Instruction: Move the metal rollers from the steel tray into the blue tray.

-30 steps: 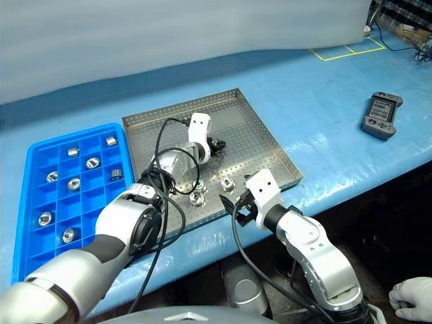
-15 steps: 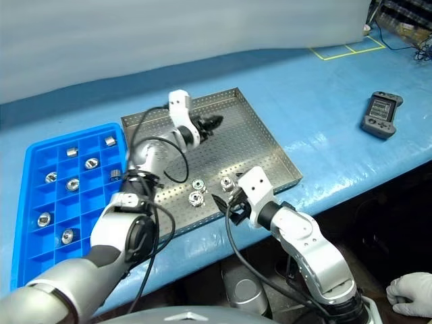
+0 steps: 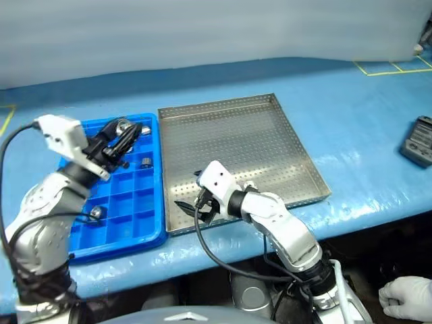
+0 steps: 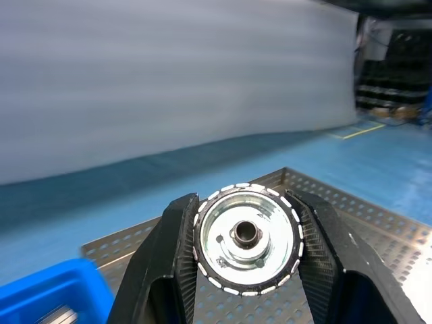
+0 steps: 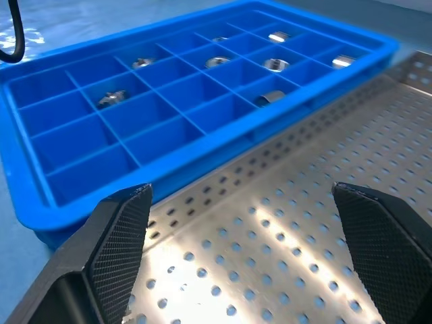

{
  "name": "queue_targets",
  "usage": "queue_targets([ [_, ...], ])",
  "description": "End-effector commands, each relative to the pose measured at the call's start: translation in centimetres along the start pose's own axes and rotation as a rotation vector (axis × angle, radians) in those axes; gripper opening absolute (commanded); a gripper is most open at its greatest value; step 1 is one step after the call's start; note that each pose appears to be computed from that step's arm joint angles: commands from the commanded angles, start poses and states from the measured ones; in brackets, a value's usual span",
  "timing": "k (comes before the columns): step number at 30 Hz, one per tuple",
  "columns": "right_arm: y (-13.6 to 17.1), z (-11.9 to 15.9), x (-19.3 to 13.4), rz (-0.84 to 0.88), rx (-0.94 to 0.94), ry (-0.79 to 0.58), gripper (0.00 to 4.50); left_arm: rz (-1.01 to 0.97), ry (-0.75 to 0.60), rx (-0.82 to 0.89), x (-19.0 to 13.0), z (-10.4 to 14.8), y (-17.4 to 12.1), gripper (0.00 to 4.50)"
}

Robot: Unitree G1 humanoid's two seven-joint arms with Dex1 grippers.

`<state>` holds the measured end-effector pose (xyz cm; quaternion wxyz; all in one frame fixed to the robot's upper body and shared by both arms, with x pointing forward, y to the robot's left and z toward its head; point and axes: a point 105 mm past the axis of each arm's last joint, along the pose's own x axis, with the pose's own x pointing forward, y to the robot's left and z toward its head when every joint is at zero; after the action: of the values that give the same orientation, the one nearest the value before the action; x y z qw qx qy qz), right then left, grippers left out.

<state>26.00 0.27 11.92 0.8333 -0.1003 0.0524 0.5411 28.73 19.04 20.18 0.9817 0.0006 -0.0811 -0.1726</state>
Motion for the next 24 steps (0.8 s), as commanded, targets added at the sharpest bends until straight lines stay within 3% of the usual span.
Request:
queue_targets([
  [1, 1.1, 1.4, 1.2, 0.100, -0.049, -0.052, 4.50, 0.156, -0.014, 0.089, -3.4, 1.0, 1.0, 1.71],
  [10, 3.3, 1.9, 2.9, 0.269, -0.079, -0.075, 4.50, 0.435, 0.243, 0.065, -10.7, -3.9, 1.2, 1.71],
  [24, 3.9, 1.7, 2.9, 0.288, -0.063, -0.074, 4.50, 0.580, 0.423, -0.052, -12.3, -9.2, 2.7, 1.71],
])
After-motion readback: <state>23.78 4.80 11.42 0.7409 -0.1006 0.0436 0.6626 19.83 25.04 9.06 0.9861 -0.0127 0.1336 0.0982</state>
